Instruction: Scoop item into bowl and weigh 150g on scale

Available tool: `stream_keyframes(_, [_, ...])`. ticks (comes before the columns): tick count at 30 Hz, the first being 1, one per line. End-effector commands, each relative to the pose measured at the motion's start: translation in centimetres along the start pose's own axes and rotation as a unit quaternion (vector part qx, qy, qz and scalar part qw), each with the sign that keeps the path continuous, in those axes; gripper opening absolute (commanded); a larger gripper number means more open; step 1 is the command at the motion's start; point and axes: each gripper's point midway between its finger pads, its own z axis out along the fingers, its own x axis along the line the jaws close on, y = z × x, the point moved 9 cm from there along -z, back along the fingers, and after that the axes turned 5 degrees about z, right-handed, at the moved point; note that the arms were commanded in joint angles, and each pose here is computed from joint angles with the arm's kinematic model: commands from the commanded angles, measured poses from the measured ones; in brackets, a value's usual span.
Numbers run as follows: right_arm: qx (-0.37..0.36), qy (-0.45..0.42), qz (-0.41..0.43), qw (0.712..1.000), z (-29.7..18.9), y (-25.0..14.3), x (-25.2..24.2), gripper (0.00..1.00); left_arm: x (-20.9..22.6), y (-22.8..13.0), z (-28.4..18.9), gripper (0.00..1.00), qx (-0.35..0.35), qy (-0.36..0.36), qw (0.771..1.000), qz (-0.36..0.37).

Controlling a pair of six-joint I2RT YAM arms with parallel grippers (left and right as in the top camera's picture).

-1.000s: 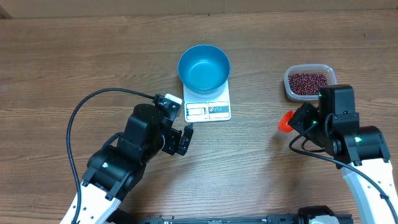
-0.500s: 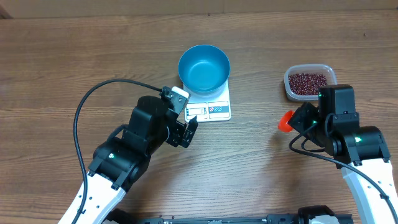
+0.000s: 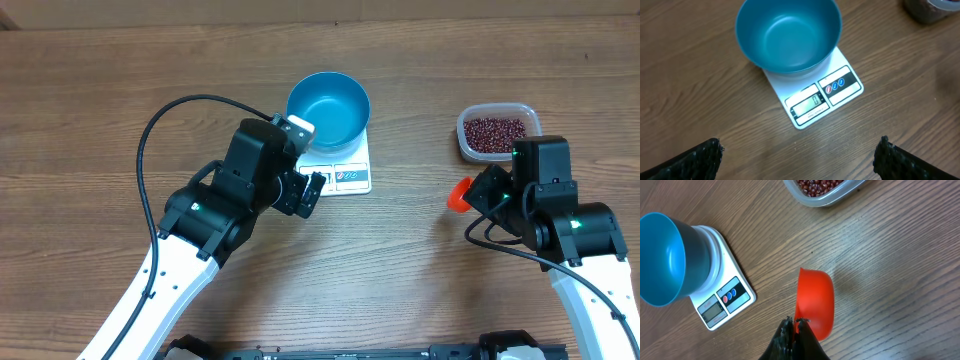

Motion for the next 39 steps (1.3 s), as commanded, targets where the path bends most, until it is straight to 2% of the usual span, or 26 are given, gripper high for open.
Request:
stream_keyframes(1, [-0.021,0.013,0.001,1.000,-0.99,0.71,0.53,0.04,0.52,0.81,-0.66,1.00,-0.014,0.020,0.998,-0.049])
stream_keyframes(39, [-0.021,0.012,-0.003,1.000,-0.98,0.71,0.52,0.04,0.51,0.83,-0.64,0.99,-0.015,0.020,0.999,-0.032])
